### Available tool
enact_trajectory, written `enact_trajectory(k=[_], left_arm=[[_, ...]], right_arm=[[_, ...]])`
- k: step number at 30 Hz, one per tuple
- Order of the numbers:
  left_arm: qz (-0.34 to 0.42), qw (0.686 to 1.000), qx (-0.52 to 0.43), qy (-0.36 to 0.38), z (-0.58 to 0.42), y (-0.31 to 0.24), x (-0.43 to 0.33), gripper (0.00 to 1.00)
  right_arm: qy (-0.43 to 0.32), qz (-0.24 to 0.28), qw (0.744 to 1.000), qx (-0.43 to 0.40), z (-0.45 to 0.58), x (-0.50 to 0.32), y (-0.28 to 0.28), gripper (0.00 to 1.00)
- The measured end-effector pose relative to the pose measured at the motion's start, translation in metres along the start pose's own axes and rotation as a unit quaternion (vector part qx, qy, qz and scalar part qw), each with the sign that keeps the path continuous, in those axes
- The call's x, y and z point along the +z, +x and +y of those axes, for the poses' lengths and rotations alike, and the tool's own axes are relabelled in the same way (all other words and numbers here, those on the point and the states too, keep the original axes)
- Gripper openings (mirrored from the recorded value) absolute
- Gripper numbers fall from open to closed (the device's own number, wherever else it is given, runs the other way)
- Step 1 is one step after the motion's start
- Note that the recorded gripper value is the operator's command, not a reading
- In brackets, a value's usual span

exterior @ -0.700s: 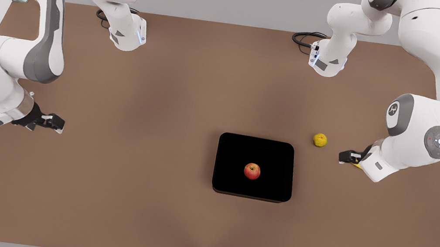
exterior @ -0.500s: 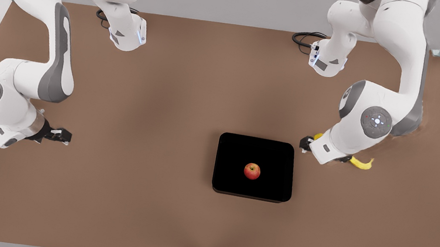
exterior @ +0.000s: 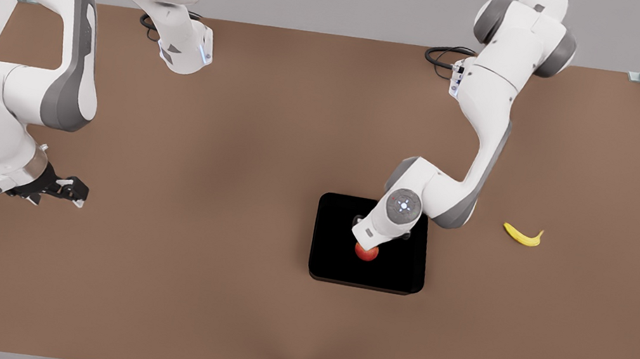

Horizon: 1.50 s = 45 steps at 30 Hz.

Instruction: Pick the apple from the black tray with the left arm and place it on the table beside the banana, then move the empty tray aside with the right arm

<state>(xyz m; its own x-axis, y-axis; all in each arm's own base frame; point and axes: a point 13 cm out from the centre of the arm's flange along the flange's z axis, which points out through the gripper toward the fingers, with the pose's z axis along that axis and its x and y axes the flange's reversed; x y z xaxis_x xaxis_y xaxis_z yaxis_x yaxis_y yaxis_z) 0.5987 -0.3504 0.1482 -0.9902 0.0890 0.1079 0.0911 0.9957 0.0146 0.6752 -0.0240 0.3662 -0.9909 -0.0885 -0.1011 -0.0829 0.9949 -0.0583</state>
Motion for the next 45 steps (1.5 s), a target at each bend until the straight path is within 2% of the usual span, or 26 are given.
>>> enact_trajectory(k=[7, 14, 25, 26, 27, 31, 33, 36, 38, 42, 45], left_arm=[[-0.055, 0.998, -0.034, 0.005, -0.001, -0.034, 0.03, 1.0], [-0.093, 0.995, -0.037, -0.001, -0.003, -0.04, 0.05, 1.0], [-0.097, 0.994, -0.049, 0.005, -0.017, -0.034, 0.099, 1.0], [-0.098, 0.994, -0.051, 0.006, -0.017, -0.034, 0.099, 0.79], [-0.099, 0.994, -0.053, 0.007, -0.018, -0.034, 0.099, 0.74], [-0.103, 0.993, -0.061, 0.008, -0.019, -0.035, 0.092, 0.75], [-0.12, 0.991, -0.066, 0.012, -0.02, -0.039, 0.03, 0.75], [-0.132, 0.984, -0.117, 0.008, 0.057, -0.055, -0.092, 0.75], [-0.104, 0.979, -0.174, -0.011, 0.176, -0.056, -0.116, 0.75], [-0.008, 0.976, -0.213, -0.035, 0.328, -0.017, -0.024, 0.76], [0.025, 0.982, -0.186, -0.031, 0.355, -0.012, 0.043, 0.76]], right_arm=[[0.0, 0.005, 1.0, -0.002, 0.001, 0.003, 0.002, 1.0], [0.0, 0.006, 1.0, -0.003, 0.001, 0.003, 0.002, 1.0], [0.0, 0.006, 1.0, -0.003, 0.0, 0.003, 0.002, 1.0], [0.0, 0.006, 1.0, -0.003, 0.0, 0.003, 0.002, 1.0], [0.0, 0.006, 1.0, -0.004, 0.0, 0.003, 0.002, 1.0], [0.0, 0.006, 1.0, -0.004, 0.0, 0.003, 0.002, 1.0], [0.0, 0.007, 1.0, -0.004, 0.001, 0.003, 0.002, 1.0], [-0.002, 0.006, 1.0, -0.014, 0.016, 0.0, 0.001, 1.0], [-0.007, -0.009, 0.999, -0.042, 0.073, -0.029, -0.012, 1.0], [-0.024, -0.019, 0.994, -0.107, 0.254, -0.061, -0.016, 1.0], [-0.047, 0.0, 0.992, -0.116, 0.364, -0.042, -0.001, 1.0]])
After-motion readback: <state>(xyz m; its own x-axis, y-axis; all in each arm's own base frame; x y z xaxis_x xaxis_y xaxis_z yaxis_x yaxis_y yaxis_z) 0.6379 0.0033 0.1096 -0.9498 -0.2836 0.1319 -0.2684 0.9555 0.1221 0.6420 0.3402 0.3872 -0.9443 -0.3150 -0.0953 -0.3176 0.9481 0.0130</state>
